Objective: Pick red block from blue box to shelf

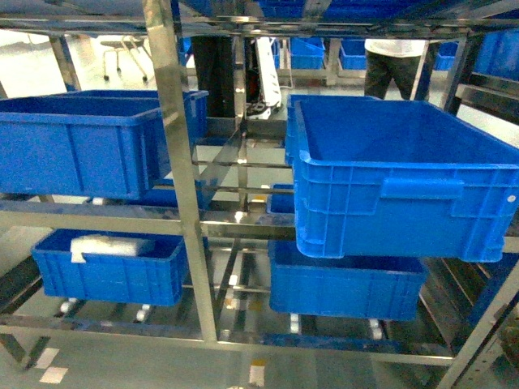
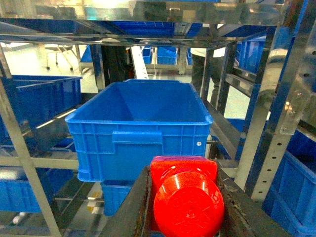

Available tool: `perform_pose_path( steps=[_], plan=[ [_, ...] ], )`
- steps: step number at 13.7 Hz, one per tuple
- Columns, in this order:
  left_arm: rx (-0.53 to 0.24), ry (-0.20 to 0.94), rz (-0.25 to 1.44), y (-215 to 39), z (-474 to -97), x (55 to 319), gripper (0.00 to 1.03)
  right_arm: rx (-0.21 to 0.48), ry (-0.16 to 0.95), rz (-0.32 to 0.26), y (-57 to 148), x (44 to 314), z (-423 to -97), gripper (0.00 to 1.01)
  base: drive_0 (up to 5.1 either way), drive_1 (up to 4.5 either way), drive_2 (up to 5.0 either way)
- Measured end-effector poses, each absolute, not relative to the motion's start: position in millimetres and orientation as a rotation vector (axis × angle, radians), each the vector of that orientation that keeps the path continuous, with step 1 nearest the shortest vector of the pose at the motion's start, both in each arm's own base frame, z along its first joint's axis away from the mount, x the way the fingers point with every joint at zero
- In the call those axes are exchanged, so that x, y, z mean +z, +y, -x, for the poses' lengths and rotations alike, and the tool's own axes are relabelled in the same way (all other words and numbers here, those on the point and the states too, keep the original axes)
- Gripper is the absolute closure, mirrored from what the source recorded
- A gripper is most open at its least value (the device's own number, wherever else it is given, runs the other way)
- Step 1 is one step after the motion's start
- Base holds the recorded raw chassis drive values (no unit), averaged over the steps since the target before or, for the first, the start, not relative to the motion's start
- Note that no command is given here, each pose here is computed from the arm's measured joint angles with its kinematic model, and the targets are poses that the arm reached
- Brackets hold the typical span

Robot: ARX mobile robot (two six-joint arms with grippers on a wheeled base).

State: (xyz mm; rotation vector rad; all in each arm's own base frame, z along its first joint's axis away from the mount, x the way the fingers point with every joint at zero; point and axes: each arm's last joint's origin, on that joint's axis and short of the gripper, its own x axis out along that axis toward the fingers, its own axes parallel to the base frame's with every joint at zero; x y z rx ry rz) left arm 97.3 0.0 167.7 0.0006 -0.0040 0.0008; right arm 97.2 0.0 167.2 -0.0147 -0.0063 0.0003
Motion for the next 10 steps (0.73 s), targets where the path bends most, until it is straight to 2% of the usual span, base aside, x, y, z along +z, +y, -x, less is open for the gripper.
perform_pose_path(
  steps=[9,10],
  plan=[
    [0.000,-0.005,-0.001,0.0,-97.3,167.9,0.05,0.000,-0.003,0.015,0.0,166.9,-97.2,0.74,0.0,4.30,-4.2],
    [0.001,-0.001,0.000,0.0,-97.3,167.4,0.05,0.000,-0.001,0.015,0.0,166.8,-97.2,0.74,0.0,0.00,0.0]
  ],
)
